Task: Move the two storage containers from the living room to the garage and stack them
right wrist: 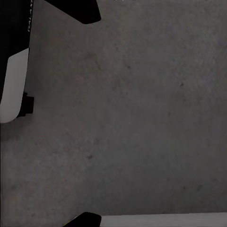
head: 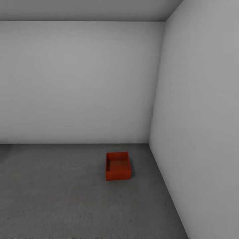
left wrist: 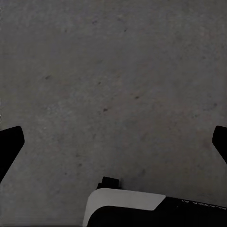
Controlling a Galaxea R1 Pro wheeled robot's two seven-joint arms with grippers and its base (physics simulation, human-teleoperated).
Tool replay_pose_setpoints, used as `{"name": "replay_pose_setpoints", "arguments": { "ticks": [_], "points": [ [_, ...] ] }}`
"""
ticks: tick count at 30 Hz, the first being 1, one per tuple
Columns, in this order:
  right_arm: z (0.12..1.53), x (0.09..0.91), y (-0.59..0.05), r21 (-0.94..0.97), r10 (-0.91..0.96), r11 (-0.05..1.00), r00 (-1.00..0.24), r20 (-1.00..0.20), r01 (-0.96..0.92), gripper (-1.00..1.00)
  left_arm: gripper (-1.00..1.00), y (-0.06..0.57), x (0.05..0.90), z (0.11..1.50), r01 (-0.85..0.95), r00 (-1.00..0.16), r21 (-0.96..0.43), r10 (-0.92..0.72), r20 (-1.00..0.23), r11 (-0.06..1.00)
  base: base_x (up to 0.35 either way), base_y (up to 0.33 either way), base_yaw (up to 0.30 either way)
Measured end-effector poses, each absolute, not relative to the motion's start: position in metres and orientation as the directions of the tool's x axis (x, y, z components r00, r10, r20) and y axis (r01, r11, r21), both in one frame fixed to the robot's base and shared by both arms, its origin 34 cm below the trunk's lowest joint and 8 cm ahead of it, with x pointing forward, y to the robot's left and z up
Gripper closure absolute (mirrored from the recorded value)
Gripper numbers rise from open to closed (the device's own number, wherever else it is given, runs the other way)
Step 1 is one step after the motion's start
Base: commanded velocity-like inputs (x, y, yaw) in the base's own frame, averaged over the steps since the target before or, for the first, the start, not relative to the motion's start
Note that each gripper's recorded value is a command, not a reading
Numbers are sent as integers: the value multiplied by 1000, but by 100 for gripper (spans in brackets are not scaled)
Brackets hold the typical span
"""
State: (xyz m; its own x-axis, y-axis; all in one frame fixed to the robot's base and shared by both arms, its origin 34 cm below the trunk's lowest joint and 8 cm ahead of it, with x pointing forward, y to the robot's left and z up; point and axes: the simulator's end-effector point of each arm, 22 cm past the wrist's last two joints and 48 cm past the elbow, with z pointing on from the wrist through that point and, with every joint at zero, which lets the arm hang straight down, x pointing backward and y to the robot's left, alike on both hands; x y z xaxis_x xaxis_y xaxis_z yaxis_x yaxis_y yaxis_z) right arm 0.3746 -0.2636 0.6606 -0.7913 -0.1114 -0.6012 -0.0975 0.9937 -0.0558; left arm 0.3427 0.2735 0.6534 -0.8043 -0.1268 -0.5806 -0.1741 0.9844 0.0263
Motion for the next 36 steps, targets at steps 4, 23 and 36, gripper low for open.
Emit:
{"name": "replay_pose_setpoints", "arguments": {
  "ticks": [4,23,36],
  "points": [
    [661,375,-263,-56,-112,994,-791,-601,-99,-100,-100,274,343,653,-174,-804,27,-127,-581,984,-327,0,0],
    [661,375,-263,-56,-115,993,-790,-603,-102,-100,-100,274,343,654,-174,-803,26,-127,-583,984,-262,0,-52],
    [663,377,-262,-56,-116,993,-785,-608,-104,-100,-100,273,346,656,-174,-800,24,-127,-586,984,-5,0,-266]
  ]
}}
